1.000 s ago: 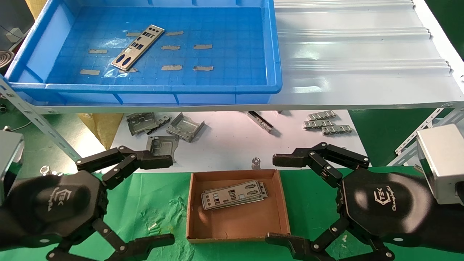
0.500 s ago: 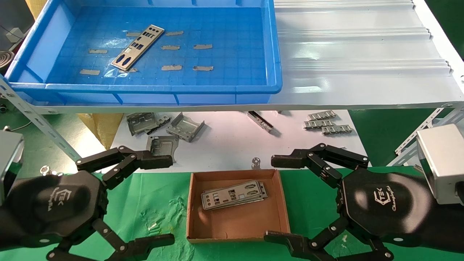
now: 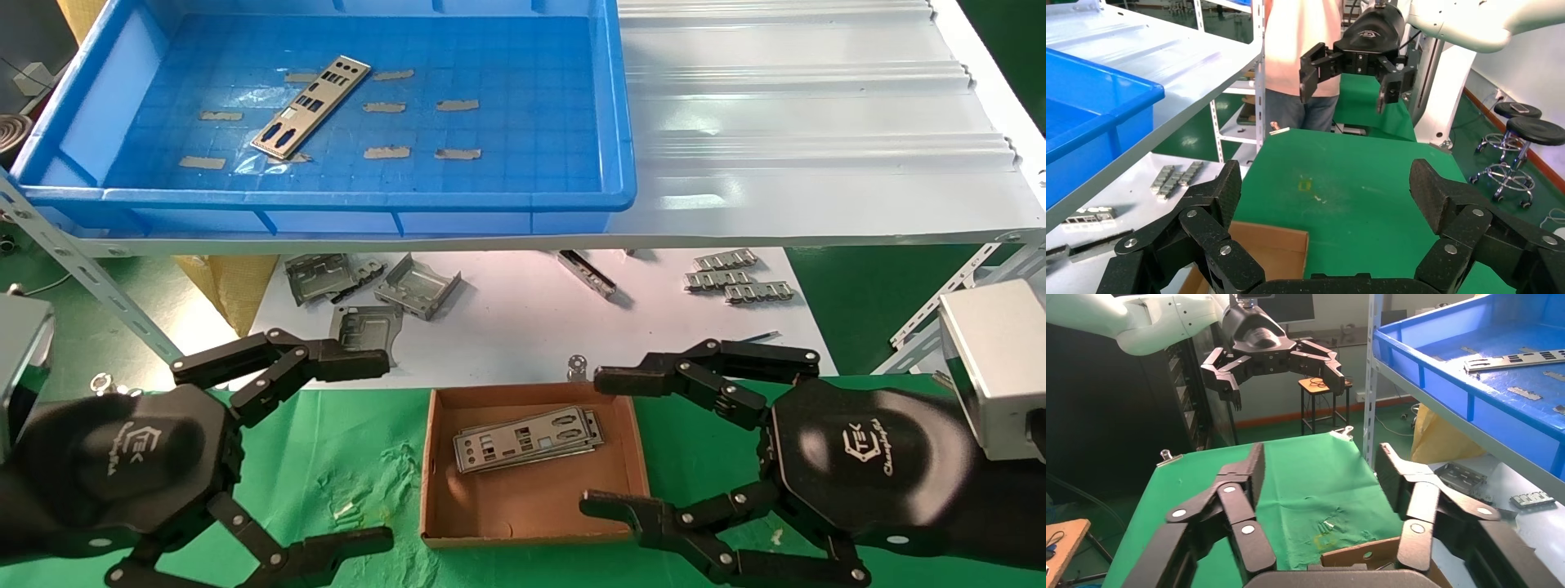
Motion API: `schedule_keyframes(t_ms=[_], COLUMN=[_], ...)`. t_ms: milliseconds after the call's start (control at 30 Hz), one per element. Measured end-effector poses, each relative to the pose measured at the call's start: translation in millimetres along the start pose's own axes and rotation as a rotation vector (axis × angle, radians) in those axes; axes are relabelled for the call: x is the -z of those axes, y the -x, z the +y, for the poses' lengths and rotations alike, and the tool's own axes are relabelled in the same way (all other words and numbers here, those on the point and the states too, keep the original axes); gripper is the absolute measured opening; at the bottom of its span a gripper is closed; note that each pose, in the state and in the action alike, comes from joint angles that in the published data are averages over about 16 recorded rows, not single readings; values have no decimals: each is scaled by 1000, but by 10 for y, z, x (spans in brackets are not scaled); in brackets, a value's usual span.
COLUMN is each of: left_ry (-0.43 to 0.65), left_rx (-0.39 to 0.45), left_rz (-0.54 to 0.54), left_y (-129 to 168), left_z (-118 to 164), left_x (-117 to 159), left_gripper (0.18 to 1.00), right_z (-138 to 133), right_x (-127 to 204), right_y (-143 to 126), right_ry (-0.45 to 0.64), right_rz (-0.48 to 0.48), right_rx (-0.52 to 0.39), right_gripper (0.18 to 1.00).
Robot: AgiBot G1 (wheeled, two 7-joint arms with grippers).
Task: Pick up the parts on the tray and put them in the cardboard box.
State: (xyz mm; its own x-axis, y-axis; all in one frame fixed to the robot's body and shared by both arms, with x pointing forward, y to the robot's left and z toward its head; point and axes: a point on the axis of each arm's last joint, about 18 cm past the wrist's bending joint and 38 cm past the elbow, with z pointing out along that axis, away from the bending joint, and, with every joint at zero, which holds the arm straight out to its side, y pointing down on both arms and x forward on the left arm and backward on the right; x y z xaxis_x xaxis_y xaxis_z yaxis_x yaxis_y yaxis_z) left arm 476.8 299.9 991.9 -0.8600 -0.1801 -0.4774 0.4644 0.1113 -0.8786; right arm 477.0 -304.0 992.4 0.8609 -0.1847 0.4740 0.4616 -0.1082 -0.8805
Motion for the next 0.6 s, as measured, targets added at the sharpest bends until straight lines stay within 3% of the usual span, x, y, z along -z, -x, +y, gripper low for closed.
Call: schedule_keyframes(t_ms=[600], left_ry=[1], left_rx=[-7], left_rz=[-3], left_y=[10], left_z=[-17], left_x=[-1], left_gripper=[1001], right_z=[0], right_x=[0], right_y=[0], right_ry=[0], right_rz=[0], right_rx=[0], right_gripper=[359])
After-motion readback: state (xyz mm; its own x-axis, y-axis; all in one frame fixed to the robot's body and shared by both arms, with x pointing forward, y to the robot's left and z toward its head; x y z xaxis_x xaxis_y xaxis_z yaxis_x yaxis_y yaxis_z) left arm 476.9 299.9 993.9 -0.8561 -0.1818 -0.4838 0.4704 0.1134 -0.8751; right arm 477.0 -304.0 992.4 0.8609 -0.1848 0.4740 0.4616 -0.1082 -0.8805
